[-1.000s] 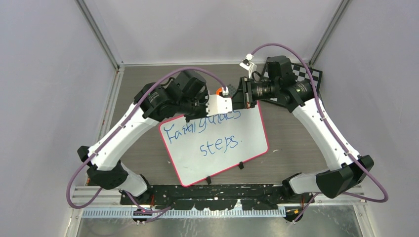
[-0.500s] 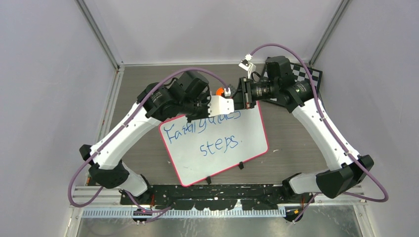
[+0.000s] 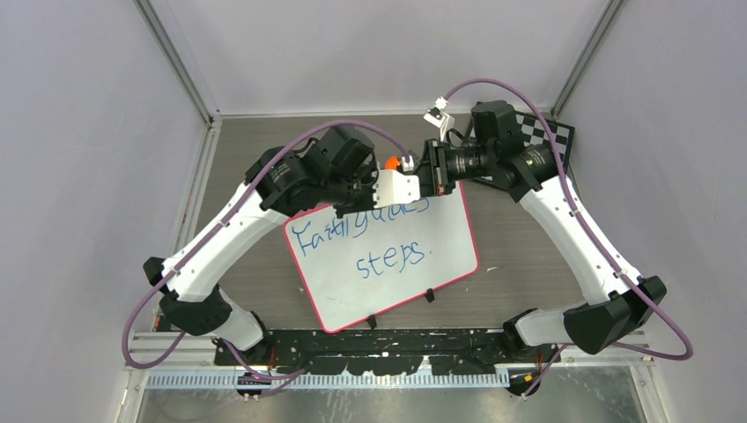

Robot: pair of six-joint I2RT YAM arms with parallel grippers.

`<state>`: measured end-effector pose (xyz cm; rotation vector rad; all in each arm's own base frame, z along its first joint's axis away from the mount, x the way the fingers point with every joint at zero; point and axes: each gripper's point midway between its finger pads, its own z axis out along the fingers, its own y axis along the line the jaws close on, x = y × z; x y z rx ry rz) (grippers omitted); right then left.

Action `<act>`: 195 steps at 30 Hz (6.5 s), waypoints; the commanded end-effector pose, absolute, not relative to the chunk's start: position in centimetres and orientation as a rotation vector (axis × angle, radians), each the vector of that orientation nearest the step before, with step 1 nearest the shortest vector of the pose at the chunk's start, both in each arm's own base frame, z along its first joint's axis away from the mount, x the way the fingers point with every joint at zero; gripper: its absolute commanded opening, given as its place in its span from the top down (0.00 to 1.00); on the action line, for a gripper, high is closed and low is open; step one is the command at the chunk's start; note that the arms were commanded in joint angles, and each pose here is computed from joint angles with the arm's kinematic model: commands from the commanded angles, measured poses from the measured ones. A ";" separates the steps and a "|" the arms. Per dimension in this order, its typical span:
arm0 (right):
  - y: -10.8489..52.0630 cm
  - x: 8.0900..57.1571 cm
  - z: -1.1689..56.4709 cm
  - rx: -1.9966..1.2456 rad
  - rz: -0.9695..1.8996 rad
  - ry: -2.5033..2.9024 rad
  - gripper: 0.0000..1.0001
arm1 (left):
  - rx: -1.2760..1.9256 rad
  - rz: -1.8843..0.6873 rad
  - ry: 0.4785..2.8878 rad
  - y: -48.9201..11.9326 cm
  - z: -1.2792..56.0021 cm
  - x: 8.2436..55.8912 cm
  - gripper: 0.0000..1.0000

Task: Write a sentence on the whiteboard
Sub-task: Close the whiteboard marker at the center of the board, then place the whiteboard marker at the center of the board.

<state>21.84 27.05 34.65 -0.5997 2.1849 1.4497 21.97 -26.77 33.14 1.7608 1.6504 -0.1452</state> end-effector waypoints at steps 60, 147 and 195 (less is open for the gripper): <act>26.5 21.8 40.0 -0.701 1.570 1.934 1.00 | 1.387 -0.860 1.710 -25.7 37.7 20.9 0.18; 22.4 20.9 33.4 -1.661 0.081 1.770 0.46 | 1.312 -1.498 2.233 -30.1 31.1 16.1 1.00; -9.7 27.7 16.9 -0.212 -0.007 2.650 1.00 | 0.387 -0.743 2.216 -9.9 31.9 34.1 0.00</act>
